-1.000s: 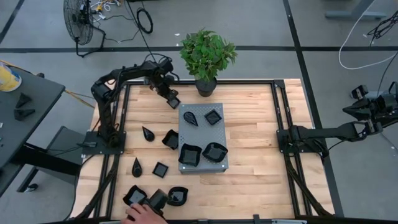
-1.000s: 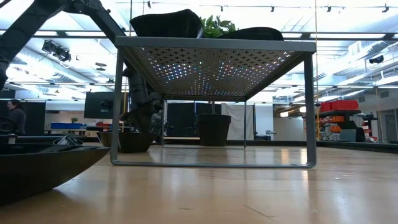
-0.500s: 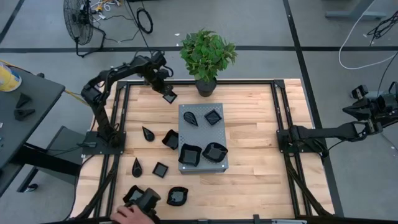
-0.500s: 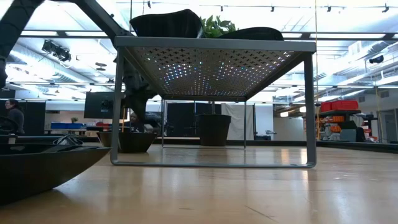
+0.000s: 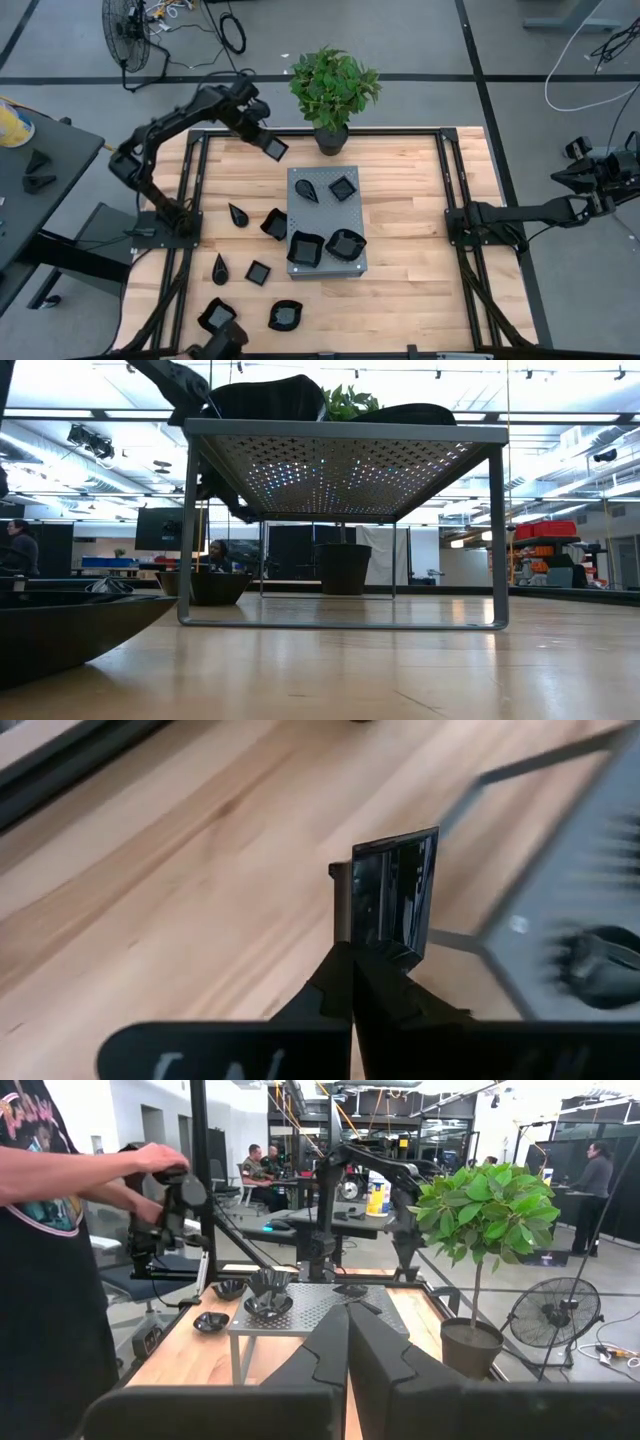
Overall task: Pick & Place Mini shaped plates
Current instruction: Stack the black bowl on top of the black bowl on the shelf
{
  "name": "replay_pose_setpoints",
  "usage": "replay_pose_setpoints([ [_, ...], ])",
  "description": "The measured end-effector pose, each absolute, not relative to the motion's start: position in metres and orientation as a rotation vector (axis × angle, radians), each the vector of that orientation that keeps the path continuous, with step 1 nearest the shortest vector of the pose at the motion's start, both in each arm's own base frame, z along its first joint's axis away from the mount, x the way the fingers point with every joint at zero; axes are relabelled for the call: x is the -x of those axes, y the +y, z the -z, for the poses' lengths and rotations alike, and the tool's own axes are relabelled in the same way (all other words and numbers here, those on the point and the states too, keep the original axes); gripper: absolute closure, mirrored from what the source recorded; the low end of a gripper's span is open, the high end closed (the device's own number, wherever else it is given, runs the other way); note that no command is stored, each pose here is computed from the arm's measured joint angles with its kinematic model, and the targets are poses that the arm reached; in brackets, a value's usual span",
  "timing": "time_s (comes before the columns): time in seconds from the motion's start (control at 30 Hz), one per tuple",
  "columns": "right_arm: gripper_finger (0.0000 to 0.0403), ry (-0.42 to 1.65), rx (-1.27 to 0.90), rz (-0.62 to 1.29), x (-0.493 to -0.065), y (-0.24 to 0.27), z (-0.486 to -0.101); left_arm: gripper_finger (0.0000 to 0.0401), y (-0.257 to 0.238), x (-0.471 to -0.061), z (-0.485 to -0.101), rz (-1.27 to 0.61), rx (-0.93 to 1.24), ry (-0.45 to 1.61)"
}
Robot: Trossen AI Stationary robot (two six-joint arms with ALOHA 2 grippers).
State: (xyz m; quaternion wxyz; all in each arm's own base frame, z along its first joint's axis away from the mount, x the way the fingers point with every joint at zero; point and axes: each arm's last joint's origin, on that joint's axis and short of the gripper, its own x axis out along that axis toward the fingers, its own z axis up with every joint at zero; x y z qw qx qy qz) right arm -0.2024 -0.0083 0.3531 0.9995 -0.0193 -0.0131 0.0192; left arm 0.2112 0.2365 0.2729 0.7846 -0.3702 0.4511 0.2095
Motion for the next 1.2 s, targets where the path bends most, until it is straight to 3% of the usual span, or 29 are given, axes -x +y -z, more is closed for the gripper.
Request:
replay_pose_setpoints([
  [1.2, 0.0387, -0.026, 0.039, -0.038, 0.202, -0.008, -0.353, 0.0401, 0.144, -0.314, -0.336, 0.167, 0.744, 0.568],
])
